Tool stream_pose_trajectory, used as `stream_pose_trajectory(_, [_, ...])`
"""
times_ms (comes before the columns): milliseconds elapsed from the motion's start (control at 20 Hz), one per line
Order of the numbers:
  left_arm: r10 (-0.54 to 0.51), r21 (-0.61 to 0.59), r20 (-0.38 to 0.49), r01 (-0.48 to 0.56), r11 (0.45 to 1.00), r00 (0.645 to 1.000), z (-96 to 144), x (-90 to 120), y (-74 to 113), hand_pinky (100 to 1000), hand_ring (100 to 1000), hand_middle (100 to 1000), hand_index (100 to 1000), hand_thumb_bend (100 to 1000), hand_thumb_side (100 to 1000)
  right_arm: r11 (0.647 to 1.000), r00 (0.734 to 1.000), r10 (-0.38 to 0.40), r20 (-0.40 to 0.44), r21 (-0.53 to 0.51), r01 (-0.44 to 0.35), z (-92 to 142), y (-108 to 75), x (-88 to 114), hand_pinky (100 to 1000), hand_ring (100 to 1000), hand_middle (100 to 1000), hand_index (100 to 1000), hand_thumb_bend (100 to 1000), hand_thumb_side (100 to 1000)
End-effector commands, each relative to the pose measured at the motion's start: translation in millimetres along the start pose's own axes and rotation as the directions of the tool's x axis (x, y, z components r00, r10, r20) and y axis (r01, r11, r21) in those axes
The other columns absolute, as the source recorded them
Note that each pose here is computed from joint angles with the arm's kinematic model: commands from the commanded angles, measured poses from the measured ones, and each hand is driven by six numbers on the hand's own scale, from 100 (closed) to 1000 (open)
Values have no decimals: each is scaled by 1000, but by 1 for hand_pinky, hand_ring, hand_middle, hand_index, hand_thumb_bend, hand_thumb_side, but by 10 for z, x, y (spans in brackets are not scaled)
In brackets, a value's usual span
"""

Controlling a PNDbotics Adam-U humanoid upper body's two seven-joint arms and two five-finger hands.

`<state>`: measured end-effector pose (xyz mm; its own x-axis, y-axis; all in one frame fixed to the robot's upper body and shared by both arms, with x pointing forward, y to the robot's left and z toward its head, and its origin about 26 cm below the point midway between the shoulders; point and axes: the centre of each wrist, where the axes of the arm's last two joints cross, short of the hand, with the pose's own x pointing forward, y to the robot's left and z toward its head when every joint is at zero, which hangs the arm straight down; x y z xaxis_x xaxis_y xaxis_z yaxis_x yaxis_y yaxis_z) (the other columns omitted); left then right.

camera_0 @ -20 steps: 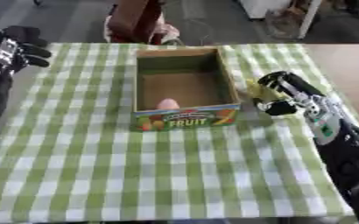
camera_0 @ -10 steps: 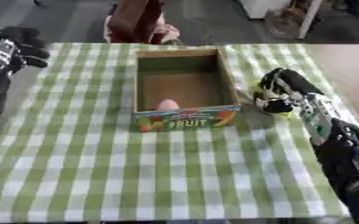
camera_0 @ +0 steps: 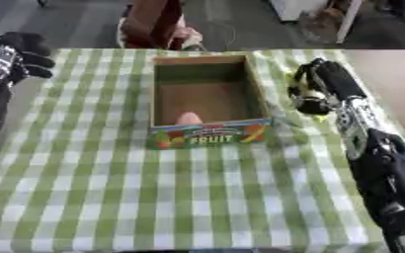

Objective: Pick up objects on the table and place them in the box.

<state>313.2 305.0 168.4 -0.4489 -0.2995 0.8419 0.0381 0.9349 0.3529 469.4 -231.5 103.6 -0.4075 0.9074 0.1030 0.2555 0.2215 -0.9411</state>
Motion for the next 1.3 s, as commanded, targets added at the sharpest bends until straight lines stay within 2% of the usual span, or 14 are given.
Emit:
stream_pose_trajectory(50, [-18, 8, 26, 18, 1000, 1000, -28, 81, 74, 635, 636, 608, 760, 103, 806, 992, 996, 14, 83, -123, -4, -252, -322, 172, 303, 330, 244, 315, 100, 100])
stream_pose_trajectory(250, [-10, 1, 25, 10, 1000, 1000, -29, 77, 56, 636, 636, 608, 760, 101, 807, 987, 968, 9, 251, -157, 32, -540, -486, 602, 310, 333, 248, 319, 100, 100])
stream_pose_trajectory(400, [-3, -4, 27, 3, 1000, 1000, -35, 79, 39, 639, 636, 608, 760, 100, 807, 989, 934, -17, 356, -129, 67, -679, -452, 942, 313, 336, 250, 322, 100, 100])
stream_pose_trajectory(600, [8, -8, 34, -8, 1000, 999, -47, 90, 17, 642, 636, 608, 760, 100, 808, 994, 897, -56, 437, -58, 91, -727, -260, 1308, 315, 339, 253, 325, 100, 100])
stream_pose_trajectory(700, [13, -11, 37, -13, 1000, 999, -50, 95, 5, 642, 635, 607, 760, 100, 810, 996, 892, -83, 444, 0, 93, -694, -97, 1423, 321, 348, 259, 331, 100, 119])
stream_pose_trajectory(800, [18, -14, 39, -17, 1000, 999, -48, 99, -4, 643, 635, 607, 760, 100, 813, 995, 892, -95, 441, 63, 74, -651, 52, 1487, 373, 394, 292, 365, 100, 158])
stream_pose_trajectory(850, [19, -14, 40, -19, 1000, 999, -46, 102, -5, 643, 635, 607, 759, 100, 812, 993, 894, -95, 437, 103, 55, -623, 128, 1499, 487, 525, 459, 572, 100, 231])
stream_pose_trajectory(900, [20, -14, 42, -20, 1000, 999, -43, 106, -5, 643, 635, 607, 759, 100, 812, 988, 897, -91, 432, 151, 28, -595, 198, 1498, 499, 542, 483, 601, 103, 240])
stream_pose_trajectory(950, [21, -13, 43, -21, 1000, 999, -40, 110, -3, 643, 635, 606, 759, 100, 812, 982, 899, -89, 428, 188, 8, -579, 240, 1493, 571, 625, 614, 737, 187, 277])
stream_pose_trajectory(1000, [21, -11, 45, -21, 1000, 999, -36, 114, 0, 643, 634, 606, 759, 100, 811, 976, 902, -84, 424, 219, -12, -566, 266, 1476, 636, 702, 714, 812, 244, 294])
stream_pose_trajectory(1050, [22, -8, 46, -22, 1000, 999, -30, 118, 4, 643, 634, 606, 759, 100, 810, 970, 905, -81, 418, 241, -24, -556, 278, 1454, 689, 763, 775, 847, 299, 297])
stream_pose_trajectory(1150, [23, 0, 47, -23, 1000, 999, -16, 122, 13, 643, 634, 605, 758, 100, 810, 968, 915, -82, 395, 251, -21, -551, 249, 1383, 746, 824, 827, 880, 382, 287])
stream_pose_trajectory(1300, [21, 11, 47, -21, 1000, 999, 7, 124, 30, 644, 631, 605, 758, 100, 810, 976, 927, -99, 361, 218, 19, -557, 134, 1258, 759, 844, 843, 886, 410, 251])
